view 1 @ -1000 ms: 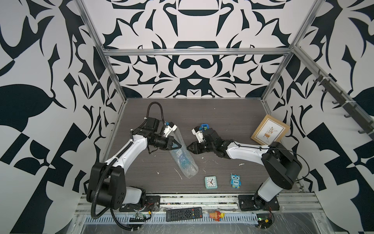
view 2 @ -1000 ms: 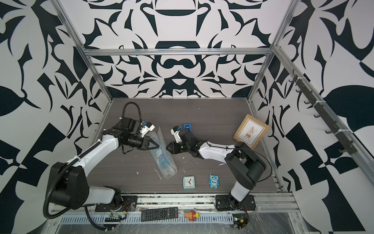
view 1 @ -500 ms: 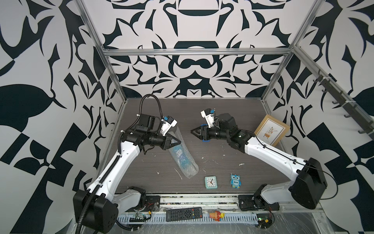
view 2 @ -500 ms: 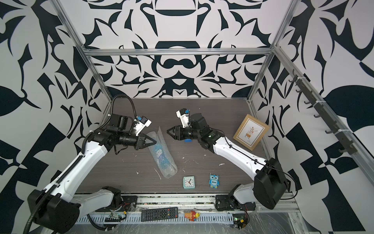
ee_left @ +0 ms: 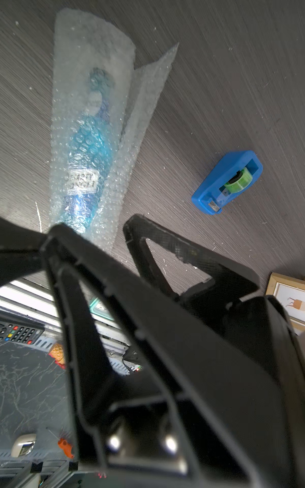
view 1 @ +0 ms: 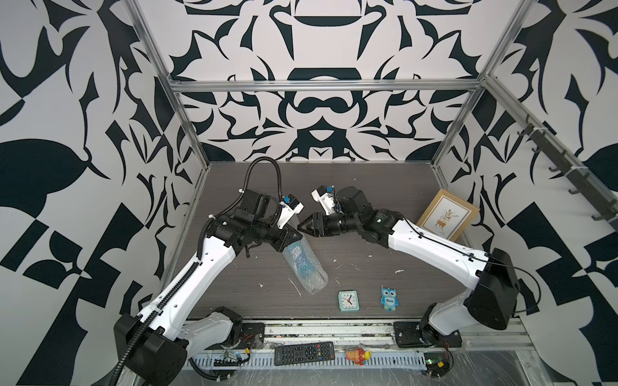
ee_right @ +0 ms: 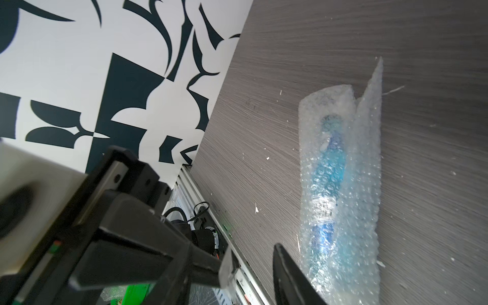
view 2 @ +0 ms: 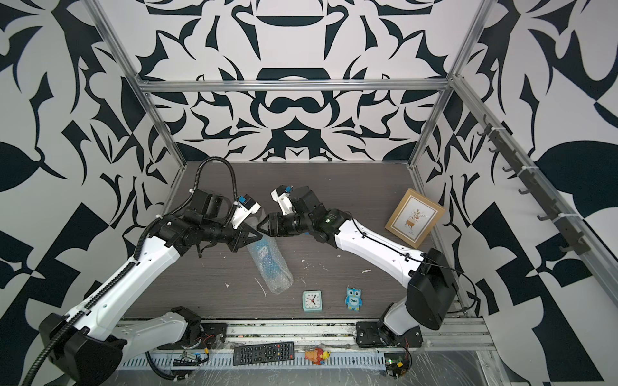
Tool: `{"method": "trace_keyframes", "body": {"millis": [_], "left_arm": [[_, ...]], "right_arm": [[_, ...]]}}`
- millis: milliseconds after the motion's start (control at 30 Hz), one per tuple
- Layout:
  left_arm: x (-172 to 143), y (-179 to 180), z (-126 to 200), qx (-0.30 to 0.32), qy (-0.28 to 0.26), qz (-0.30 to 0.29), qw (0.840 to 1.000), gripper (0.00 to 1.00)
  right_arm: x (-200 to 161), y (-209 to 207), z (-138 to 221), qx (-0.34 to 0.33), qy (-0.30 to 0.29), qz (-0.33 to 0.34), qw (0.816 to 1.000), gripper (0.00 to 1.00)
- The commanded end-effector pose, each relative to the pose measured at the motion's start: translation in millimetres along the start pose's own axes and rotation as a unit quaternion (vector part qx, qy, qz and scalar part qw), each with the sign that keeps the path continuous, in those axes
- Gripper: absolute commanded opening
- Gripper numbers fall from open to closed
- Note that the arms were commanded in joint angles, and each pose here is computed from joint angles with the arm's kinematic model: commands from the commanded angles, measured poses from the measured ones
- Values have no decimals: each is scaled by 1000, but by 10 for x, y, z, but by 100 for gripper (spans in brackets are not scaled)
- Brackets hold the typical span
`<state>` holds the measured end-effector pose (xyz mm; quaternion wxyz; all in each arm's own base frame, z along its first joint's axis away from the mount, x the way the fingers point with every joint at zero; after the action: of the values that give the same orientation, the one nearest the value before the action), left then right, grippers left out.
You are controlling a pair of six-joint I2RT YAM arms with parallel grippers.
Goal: Wrap wine bottles in bubble wrap
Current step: Stick the tape on the bubble wrap.
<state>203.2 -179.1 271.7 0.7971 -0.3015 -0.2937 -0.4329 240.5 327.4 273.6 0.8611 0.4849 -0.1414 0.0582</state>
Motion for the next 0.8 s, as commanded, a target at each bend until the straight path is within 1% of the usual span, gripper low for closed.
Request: {"method": "trace_keyframes", "body": {"millis": [0, 133, 200, 333, 367, 567, 667, 767], "left_arm": [[29, -31, 36, 14, 10, -17, 1000, 0], [26, -52, 28, 18, 13, -24, 999, 0], [27, -60, 27, 20, 14, -28, 999, 0], [6, -76, 30, 26, 16, -39, 999, 0], [-6, -84, 28, 27, 17, -42, 999, 0], [-54, -190, 40, 37, 14, -81, 996, 0], [-61, -224, 69, 55, 8, -100, 993, 0], [-62, -212, 110, 79, -2, -104, 991, 0]], "right_arm": [[95, 128, 86, 3, -23, -4, 1000, 47], [118, 135, 48, 8, -22, -9, 1000, 38], [119, 140, 24, 12, -18, -10, 1000, 31], [120, 100, 26, 3, -26, -18, 1000, 5], [124, 92, 34, -1, -30, -20, 999, 0], [135, 0, 66, -37, -44, -35, 998, 0], [124, -97, 66, -68, -46, -44, 996, 0], [116, -150, 65, -85, -47, -49, 994, 0]]}}
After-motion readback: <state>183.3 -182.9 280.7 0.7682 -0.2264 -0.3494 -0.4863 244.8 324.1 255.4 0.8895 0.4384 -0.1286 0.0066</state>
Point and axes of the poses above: each gripper's point midway between its finger pads, its own z axis back along the fingers, its own y axis along the line the jaws close on, x = y × z, the point moved 6 cm from there along z, back along the fingers, and after that the axes turned 10 degrees about -z, right-handed, at the moved point
